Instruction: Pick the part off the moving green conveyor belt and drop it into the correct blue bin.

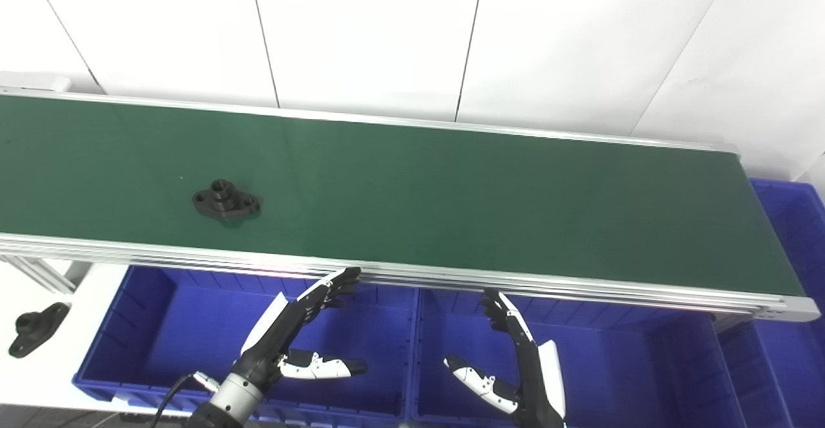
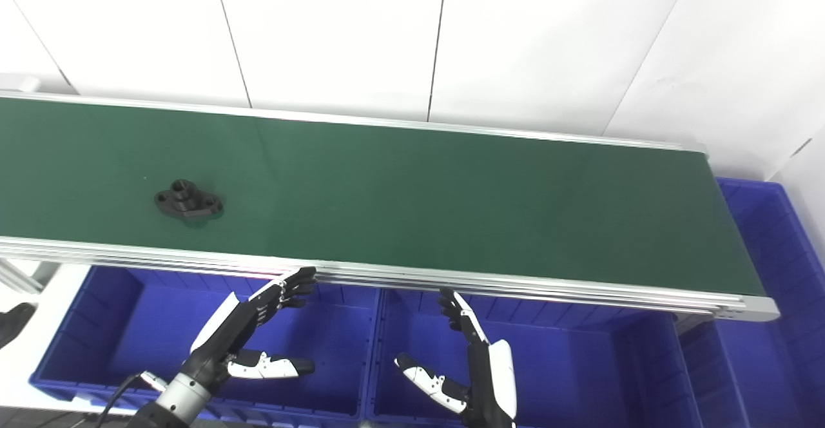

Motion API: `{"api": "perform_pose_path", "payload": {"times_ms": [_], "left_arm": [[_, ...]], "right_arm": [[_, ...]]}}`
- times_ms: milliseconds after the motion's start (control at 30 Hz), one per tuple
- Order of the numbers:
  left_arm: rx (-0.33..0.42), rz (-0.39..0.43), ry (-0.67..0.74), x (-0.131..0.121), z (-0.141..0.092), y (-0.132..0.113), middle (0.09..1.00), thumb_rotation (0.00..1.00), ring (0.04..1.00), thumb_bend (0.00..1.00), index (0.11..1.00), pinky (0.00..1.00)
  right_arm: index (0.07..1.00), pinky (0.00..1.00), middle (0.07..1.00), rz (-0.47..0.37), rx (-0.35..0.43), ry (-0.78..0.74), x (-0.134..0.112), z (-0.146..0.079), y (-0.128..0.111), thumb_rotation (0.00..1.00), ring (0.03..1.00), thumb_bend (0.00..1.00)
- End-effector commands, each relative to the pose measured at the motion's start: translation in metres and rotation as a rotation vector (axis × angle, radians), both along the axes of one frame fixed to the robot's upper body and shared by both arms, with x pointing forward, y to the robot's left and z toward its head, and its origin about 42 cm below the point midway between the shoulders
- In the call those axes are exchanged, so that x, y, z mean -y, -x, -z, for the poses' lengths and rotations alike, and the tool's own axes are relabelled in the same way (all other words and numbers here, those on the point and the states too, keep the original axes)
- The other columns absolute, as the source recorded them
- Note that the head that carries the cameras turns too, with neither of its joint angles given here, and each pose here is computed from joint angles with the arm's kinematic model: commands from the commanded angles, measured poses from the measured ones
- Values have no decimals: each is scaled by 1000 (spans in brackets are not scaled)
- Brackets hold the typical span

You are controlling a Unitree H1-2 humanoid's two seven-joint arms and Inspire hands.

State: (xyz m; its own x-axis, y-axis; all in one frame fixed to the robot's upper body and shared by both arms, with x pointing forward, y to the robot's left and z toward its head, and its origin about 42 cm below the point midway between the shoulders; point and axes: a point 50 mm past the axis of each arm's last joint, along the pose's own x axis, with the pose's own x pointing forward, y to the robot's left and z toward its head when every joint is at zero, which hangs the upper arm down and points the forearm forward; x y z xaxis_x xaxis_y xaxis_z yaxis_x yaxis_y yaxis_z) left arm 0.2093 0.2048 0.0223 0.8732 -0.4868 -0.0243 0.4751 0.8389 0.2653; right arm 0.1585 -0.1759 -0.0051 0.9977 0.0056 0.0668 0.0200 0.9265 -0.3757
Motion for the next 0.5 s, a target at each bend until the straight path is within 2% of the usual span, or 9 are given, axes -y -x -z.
{"api": "perform_pose_path", "payload": {"times_ms": [0,200,300,467], "left_arm": [[62,10,22,4,-9,-4,890,330,855,819,891,804],[53,9,21,16,-4,-1,856,294,822,832,856,761],[48,8,15,18,-1,0,850,286,822,858,844,758],[47,4,-1,21,2,1,841,256,808,889,830,721]], "right_arm": [[866,781,816,-4,59,-41,-1,-8,-2,438,809,745],[891,806,848,-14,42,-16,11,-2,3,446,842,698],[894,743,842,-4,47,1,15,-1,3,456,813,678],[906,783,844,0,67,5,18,-2,2,449,834,657]]}}
